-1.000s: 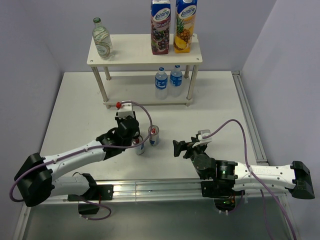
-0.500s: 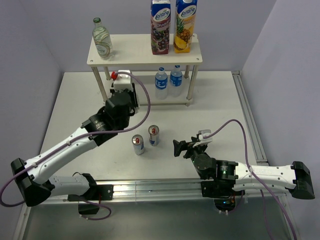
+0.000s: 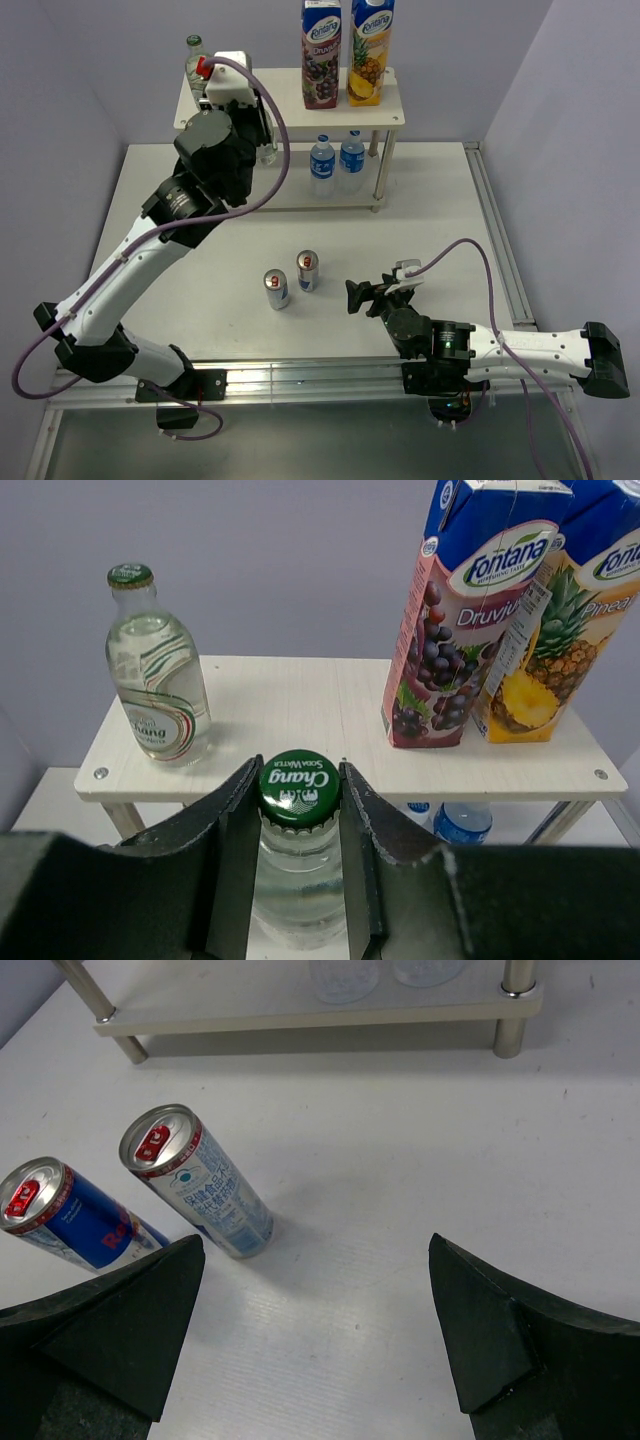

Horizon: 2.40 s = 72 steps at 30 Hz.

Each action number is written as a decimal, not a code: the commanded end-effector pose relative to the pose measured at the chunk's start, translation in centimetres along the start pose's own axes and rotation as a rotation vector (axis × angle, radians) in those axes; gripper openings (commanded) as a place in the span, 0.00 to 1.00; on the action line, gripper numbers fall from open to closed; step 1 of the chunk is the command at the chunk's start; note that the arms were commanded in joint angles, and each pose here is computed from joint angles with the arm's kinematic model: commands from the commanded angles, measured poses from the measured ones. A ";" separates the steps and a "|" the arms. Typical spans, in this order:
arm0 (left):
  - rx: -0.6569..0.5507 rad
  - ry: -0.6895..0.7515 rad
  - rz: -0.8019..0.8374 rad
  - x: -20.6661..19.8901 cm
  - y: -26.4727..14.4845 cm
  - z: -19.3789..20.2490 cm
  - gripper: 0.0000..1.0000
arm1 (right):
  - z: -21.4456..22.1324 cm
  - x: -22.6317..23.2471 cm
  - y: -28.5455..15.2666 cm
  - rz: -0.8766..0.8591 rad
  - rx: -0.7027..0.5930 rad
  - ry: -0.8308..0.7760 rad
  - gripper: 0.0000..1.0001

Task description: Place and organize the beverage onto the shelf

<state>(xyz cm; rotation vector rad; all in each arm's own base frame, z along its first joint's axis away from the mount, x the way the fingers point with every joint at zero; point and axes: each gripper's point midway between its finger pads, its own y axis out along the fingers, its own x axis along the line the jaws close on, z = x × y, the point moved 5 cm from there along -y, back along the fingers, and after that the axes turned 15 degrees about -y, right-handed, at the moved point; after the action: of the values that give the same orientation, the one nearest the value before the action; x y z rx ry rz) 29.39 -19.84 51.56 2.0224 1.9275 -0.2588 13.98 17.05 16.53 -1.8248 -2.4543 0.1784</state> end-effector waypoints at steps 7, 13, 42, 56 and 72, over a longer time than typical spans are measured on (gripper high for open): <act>-0.208 -0.040 0.018 -2.1 3.0 -6.7 0.00 | -0.9 0.1 0.0 0.008 -0.028 0.044 1.00; -0.271 -0.038 -0.001 -1.7 5.5 -8.5 0.00 | -0.8 0.2 0.1 0.009 -0.022 0.033 1.00; -0.296 -0.039 -0.074 2.7 13.2 -5.9 0.00 | -0.8 0.3 0.1 0.004 -0.026 0.035 1.00; -0.321 -0.011 -0.108 2.8 15.6 -4.1 0.00 | -0.8 0.5 0.2 -0.001 -0.026 0.027 1.00; -0.298 0.020 -0.125 3.5 15.6 -2.8 0.86 | -0.9 0.6 0.3 -0.001 -0.026 0.019 1.00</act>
<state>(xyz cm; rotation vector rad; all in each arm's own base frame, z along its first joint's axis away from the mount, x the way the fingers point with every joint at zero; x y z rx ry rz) 47.29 -17.43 50.31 1.7911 2.0686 -0.0199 14.04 17.41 16.37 -1.8227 -2.4658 0.1926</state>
